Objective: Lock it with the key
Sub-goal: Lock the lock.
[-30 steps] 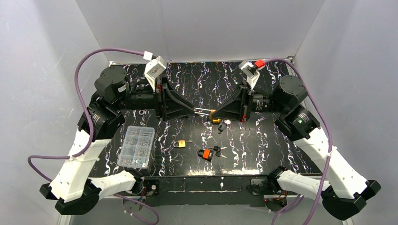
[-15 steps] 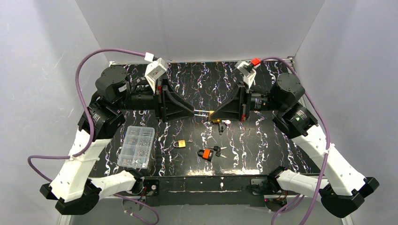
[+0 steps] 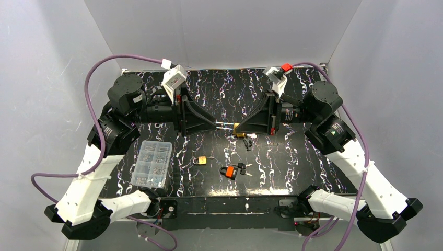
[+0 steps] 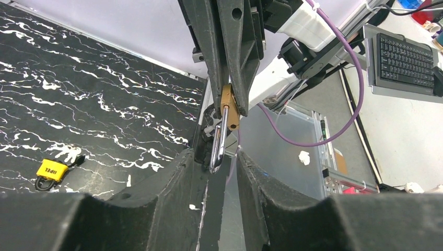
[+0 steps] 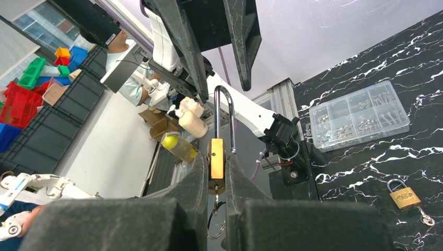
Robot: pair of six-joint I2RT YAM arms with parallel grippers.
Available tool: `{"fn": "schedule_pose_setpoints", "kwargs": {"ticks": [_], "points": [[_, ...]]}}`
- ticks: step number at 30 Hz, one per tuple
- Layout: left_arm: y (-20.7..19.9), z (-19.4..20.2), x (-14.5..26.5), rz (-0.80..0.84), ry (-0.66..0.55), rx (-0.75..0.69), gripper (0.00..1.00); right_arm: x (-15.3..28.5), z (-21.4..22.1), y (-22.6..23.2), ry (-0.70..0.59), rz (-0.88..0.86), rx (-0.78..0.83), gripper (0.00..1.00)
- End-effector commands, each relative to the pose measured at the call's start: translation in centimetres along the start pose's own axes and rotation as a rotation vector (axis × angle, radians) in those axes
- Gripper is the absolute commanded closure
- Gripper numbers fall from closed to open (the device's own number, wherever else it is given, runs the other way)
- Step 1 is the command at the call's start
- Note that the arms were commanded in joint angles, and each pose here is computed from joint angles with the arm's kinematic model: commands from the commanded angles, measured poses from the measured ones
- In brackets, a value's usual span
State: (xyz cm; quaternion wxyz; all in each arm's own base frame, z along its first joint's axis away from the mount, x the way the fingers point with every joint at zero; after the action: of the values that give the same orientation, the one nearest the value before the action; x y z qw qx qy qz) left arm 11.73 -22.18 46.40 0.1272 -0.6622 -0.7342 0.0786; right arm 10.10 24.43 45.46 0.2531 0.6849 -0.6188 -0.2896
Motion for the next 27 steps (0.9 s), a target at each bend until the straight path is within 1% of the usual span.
{"fn": "schedule_pose_setpoints", "kwargs": {"ticks": [1, 4, 9, 16, 20, 22, 27], "points": [[-0.3, -0.2, 0.1, 0.007, -0.004, -0.01, 0.67, 0.4, -1.5, 2.7, -0.051, -0.055, 0.095, 0.99], [-0.3, -0.1, 0.2, 0.006, -0.003, -0.006, 0.71, 0.3, -1.7, 2.6, -0.051, -0.052, 0.093, 0.99], [-0.2, 0.0, 0.1, 0.01, 0.0, 0.002, 0.82, 0.2, -1.8, 2.3, -0.06, -0.042, 0.095, 0.99], [-0.2, 0.2, -0.1, 0.024, 0.009, 0.021, 0.83, 0.1, -2.0, 2.0, -0.07, -0.021, 0.1, 0.99], [-0.2, 0.1, -0.3, 0.029, 0.001, 0.042, 0.93, 0.1, -2.0, 1.5, -0.073, -0.001, 0.105, 0.99], [0.1, 0.1, -0.5, 0.017, -0.002, 0.069, 1.0, 0.1, -1.9, 1.2, -0.072, 0.012, 0.112, 0.99], [0.8, 0.4, -0.9, -0.021, 0.002, 0.14, 1.0, 0.4, -2.0, 0.6, -0.094, 0.071, 0.148, 0.99]]}}
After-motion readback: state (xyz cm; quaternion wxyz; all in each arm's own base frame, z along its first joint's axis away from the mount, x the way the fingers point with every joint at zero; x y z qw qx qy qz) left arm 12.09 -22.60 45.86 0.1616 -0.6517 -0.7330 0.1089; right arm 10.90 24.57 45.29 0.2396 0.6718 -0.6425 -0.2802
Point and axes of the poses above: each gripper's point midway between its finger pads, its own x axis back along the fingers, its own y axis along the line the jaws close on, z = x × y, the point moved 4 cm from there along x, back along the fingers, and after that the axes turned 7 degrees about -x, right-handed, at the moved point
